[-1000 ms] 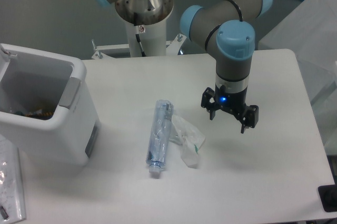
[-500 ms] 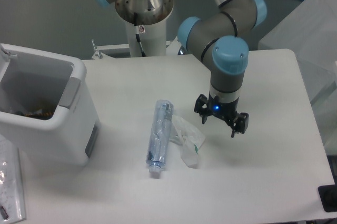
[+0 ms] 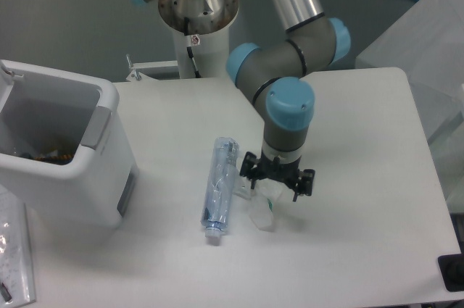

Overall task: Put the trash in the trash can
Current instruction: 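Move the gripper over the crumpled clear plastic bag and lower it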

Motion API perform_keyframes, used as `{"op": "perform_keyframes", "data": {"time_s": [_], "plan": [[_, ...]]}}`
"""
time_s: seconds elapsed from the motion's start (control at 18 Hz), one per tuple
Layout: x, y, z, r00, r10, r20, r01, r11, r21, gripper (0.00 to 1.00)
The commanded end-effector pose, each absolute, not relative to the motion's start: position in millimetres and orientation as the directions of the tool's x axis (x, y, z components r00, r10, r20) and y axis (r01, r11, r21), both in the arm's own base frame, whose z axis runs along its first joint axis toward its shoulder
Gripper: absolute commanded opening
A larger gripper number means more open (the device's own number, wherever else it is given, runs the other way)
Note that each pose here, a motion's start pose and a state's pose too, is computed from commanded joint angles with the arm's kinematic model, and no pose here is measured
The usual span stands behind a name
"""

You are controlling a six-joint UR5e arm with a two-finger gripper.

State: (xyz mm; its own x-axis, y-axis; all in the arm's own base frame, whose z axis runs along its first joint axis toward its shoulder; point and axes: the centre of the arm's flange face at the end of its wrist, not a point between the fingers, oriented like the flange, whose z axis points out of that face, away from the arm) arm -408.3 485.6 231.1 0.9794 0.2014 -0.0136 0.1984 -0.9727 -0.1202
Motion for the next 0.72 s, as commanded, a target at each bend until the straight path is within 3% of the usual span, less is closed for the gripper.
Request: {"op": "perform_keyframes", "data": {"time_s": [0.44, 0.56, 0.72], "plan": [[-406.0, 490.3, 206.8, 0.970, 0.243, 0.005, 0.242, -0.967, -0.080, 0.97], [-402.8, 492.3, 204.6, 0.972, 0.236, -0.009, 0.235, -0.970, -0.063, 0.70], [-402.2, 492.5, 204.5, 0.971, 0.237, -0.019, 0.236, -0.970, -0.055, 0.37]]}}
